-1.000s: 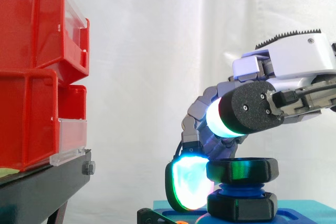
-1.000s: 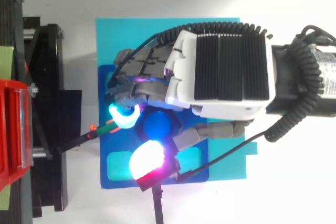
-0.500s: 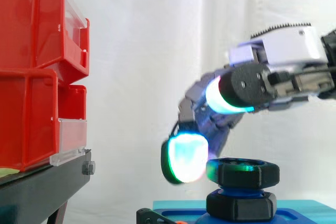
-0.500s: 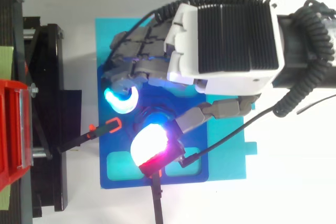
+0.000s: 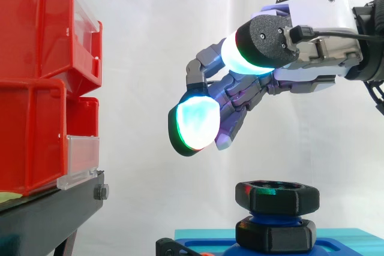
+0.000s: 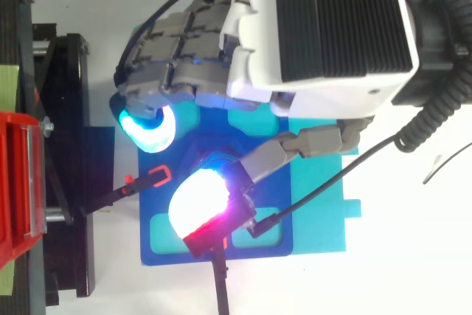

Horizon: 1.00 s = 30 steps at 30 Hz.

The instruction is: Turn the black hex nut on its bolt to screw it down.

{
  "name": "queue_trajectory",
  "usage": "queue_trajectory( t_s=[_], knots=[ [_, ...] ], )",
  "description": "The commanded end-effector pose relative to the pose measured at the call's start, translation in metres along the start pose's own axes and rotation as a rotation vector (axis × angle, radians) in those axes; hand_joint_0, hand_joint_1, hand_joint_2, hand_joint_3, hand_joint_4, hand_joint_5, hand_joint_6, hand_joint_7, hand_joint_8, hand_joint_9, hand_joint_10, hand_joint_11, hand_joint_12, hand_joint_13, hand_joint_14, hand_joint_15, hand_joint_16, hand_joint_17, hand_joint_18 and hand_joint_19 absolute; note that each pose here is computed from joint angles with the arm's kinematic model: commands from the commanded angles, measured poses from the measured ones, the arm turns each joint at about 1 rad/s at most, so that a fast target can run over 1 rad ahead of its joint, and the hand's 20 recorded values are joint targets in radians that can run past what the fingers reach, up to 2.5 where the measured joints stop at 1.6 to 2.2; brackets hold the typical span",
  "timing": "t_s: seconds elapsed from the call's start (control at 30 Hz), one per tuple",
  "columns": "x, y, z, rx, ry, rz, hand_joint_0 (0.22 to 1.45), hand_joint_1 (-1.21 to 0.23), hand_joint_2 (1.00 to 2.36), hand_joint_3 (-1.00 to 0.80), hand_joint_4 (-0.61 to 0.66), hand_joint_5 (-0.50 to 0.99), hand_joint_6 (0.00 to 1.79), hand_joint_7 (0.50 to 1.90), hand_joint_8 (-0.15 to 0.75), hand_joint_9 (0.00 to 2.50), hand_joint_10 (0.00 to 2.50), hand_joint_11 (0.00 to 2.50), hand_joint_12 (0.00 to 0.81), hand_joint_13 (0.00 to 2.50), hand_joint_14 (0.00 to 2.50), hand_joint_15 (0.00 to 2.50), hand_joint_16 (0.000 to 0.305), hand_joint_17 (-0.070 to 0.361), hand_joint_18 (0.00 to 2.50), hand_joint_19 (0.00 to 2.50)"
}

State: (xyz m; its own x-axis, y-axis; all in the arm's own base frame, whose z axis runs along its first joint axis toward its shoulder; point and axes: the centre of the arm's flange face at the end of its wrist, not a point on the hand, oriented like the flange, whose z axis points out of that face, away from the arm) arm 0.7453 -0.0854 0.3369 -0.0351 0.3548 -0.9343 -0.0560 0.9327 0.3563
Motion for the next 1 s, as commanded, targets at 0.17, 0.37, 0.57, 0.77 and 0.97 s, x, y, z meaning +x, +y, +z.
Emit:
queue_trajectory(
  t_s=[0.17,0.37,0.57,0.77,0.97],
  knots=[
    [0.026,0.005,0.009,0.004,0.019,0.002,0.46,-0.29,1.00,-0.50,0.35,-0.18,0.57,1.01,0.361,0.53,0.01,0.39,0.406,0.61,0.00,0.16,0.059,0.133,0.75,0.29],
    [0.032,0.024,0.014,0.012,0.008,0.001,0.46,-0.29,1.00,-0.50,0.36,-0.20,0.67,0.86,0.360,0.54,0.01,0.40,0.406,0.62,0.00,0.16,0.059,0.133,0.75,0.29],
    [0.039,0.036,0.014,0.014,0.027,0.010,0.46,-0.29,1.00,-0.50,0.36,-0.22,0.80,0.69,0.365,0.55,0.01,0.43,0.405,0.62,0.00,0.16,0.059,0.132,0.76,0.29],
    [0.043,0.043,0.013,0.011,0.044,0.008,0.47,-0.30,1.00,-0.50,0.37,-0.23,0.90,0.68,0.372,0.57,0.01,0.48,0.401,0.62,0.00,0.16,0.057,0.129,0.76,0.27],
    [0.045,0.040,0.009,0.023,0.074,0.007,0.47,-0.31,1.00,-0.50,0.38,-0.22,0.93,0.69,0.391,0.61,0.01,0.51,0.400,0.63,0.01,0.17,0.057,0.128,0.76,0.28]
  ],
)
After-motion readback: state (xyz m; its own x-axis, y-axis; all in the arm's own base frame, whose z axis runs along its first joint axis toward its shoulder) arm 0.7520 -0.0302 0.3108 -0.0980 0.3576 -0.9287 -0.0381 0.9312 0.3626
